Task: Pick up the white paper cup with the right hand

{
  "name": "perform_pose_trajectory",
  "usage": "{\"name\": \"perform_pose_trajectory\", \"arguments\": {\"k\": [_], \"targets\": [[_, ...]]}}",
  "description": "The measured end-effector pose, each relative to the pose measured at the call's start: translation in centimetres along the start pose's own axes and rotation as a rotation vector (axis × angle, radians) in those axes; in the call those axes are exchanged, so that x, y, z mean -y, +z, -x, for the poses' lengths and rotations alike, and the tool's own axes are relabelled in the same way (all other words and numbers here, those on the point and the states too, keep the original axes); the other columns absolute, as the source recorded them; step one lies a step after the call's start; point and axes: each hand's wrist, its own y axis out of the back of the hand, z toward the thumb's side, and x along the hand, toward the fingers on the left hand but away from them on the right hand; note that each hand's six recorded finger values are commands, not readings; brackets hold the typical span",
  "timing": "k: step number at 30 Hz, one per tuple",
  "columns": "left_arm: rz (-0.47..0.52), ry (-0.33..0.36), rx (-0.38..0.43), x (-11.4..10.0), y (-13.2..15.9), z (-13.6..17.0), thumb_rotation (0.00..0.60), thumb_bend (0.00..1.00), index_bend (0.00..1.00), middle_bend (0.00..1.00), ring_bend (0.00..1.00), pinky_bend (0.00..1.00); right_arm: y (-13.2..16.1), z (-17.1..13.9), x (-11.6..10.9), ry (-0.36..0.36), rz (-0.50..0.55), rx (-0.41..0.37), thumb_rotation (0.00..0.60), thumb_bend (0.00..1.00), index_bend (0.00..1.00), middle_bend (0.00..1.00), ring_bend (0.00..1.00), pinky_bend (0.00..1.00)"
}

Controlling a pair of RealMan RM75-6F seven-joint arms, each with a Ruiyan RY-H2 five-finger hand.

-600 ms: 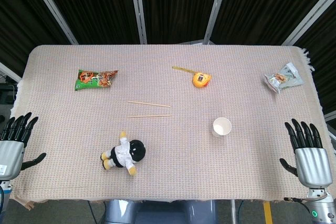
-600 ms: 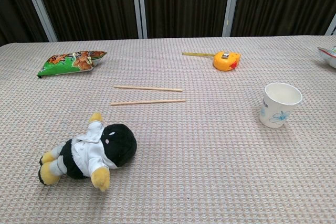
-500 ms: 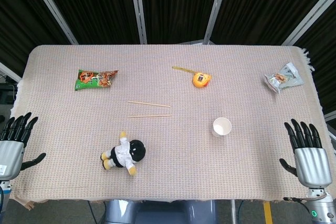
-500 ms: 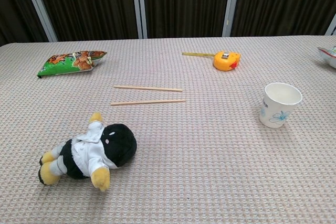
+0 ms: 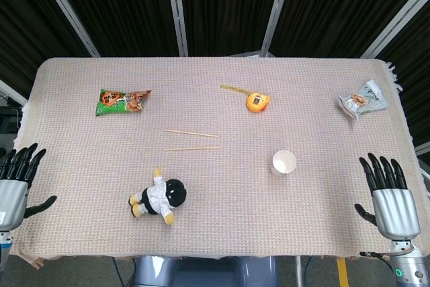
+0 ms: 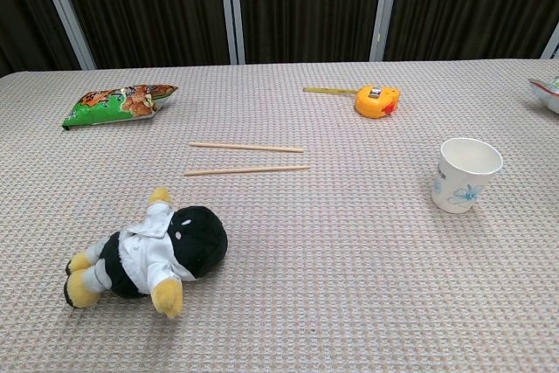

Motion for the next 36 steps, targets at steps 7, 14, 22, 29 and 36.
{"name": "perform_pose_trajectory", "arguments": {"k": [7,14,22,29,36], "targets": [[-0.003,-0.004,-0.008,-0.1,-0.1,0.1,0.6,0.03,0.0,0.0,0.0,0.0,0.6,0.3,0.4,0.01,-0.001,-0.022,0.6,0.0,0.03,0.0,0.0,0.0],[-0.009,-0.006,-0.01,-0.1,-0.2,0.1,0.6,0.03,0.0,0.0,0.0,0.0,2.3,1.2,0.7,0.036,0.028,-0.061,0.6,0.01,0.03,0.0,0.0,0.0],[-0.041,0.004,-0.022,-0.2,-0.3,-0.1,0.6,0.03,0.0,0.0,0.0,0.0,6.3,4.0,2.4,0.141,0.042,-0.131,0.6,0.03,0.1,0.0,0.0,0.0],[-0.035,-0.008,-0.024,0.0,-0.5,-0.1,0.6,0.03,0.0,0.0,0.0,0.0,10.3,7.0,4.4,0.221,0.047,-0.154,0.6,0.05,0.11,0.0,0.0,0.0],[-0.037,-0.017,-0.015,0.2,-0.3,-0.1,0.6,0.03,0.0,0.0,0.0,0.0,12.0,9.2,6.0,0.263,0.073,-0.135,0.6,0.07,0.15,0.0,0.0,0.0]]}}
